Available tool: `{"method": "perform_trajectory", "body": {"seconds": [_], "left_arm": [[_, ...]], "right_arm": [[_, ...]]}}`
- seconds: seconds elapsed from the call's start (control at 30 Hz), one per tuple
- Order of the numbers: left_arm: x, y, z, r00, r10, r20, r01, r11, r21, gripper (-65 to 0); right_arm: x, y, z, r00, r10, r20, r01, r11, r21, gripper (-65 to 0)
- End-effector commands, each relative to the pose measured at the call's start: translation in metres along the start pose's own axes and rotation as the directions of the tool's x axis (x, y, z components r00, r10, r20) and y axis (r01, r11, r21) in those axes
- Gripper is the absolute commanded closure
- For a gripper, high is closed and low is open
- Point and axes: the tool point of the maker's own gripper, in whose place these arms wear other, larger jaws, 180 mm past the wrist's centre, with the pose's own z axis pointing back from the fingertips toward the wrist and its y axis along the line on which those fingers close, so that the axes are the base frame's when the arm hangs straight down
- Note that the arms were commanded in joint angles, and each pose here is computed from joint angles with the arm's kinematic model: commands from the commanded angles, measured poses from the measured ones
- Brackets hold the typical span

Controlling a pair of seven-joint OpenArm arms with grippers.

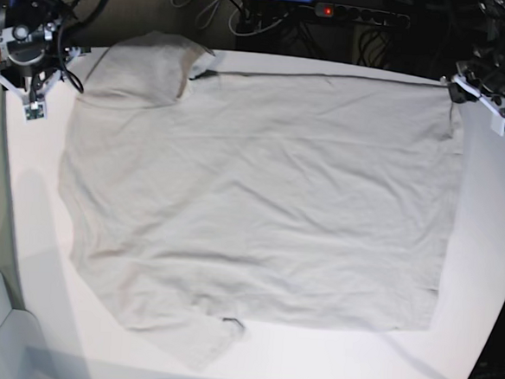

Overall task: Layout the t-shirt on the table in an organized manner, then fold the t-shirt properly
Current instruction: 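Grasp the collar-side corners of the shirt with both grippers, then hold the shirt corners with both grippers and pull them taut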

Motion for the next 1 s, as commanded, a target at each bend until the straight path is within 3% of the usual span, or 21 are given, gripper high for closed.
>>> {"method": "perform_trajectory", "body": {"seconds": [0.0, 0.1, 0.2, 0.23, 0.37, 0.6, 0.8, 0.97], "left_arm": [[0.013, 0.003, 0.006, 0.999, -0.023, 0.035, 0.023, 1.0, 0.01, -15.0], [0.013, 0.003, 0.006, 0.999, -0.023, 0.037, 0.023, 1.0, 0.011, -13.9], [0.014, 0.004, 0.007, 0.999, -0.021, 0.04, 0.021, 1.0, 0.013, -0.7], [0.014, 0.004, 0.007, 0.999, -0.021, 0.04, 0.021, 1.0, 0.013, 0.0], [0.018, 0.001, 0.005, 0.999, -0.024, 0.048, 0.024, 1.0, 0.007, -0.2], [0.02, 0.002, 0.006, 0.998, -0.023, 0.052, 0.022, 1.0, 0.009, -0.4], [0.035, 0.007, 0.006, 0.996, -0.034, 0.077, 0.033, 0.999, 0.017, -0.4], [0.054, 0.003, 0.005, 0.992, -0.038, 0.118, 0.037, 0.999, 0.011, -0.4]], "right_arm": [[0.001, -0.006, 0.003, 1.0, -0.014, 0.011, 0.015, 1.0, -0.023, -24.6], [-0.005, -0.004, 0.004, 0.999, -0.041, 0.0, 0.041, 0.999, -0.021, -24.7], [-0.009, -0.001, 0.004, 0.999, -0.042, -0.011, 0.042, 0.999, -0.013, -25.2], [-0.013, 0.003, 0.004, 0.999, -0.043, -0.02, 0.043, 0.999, -0.004, -25.2], [-0.019, 0.013, 0.005, 0.998, -0.056, -0.035, 0.056, 0.998, 0.015, -26.4], [-0.021, 0.029, 0.005, 0.996, -0.076, -0.046, 0.078, 0.996, 0.05, -35.3], [-0.011, 0.039, 0.003, 0.996, -0.088, -0.02, 0.089, 0.992, 0.09, -35.9], [0.001, 0.061, 0.006, 0.991, -0.133, 0.033, 0.124, 0.973, 0.195, -35.9]]}}
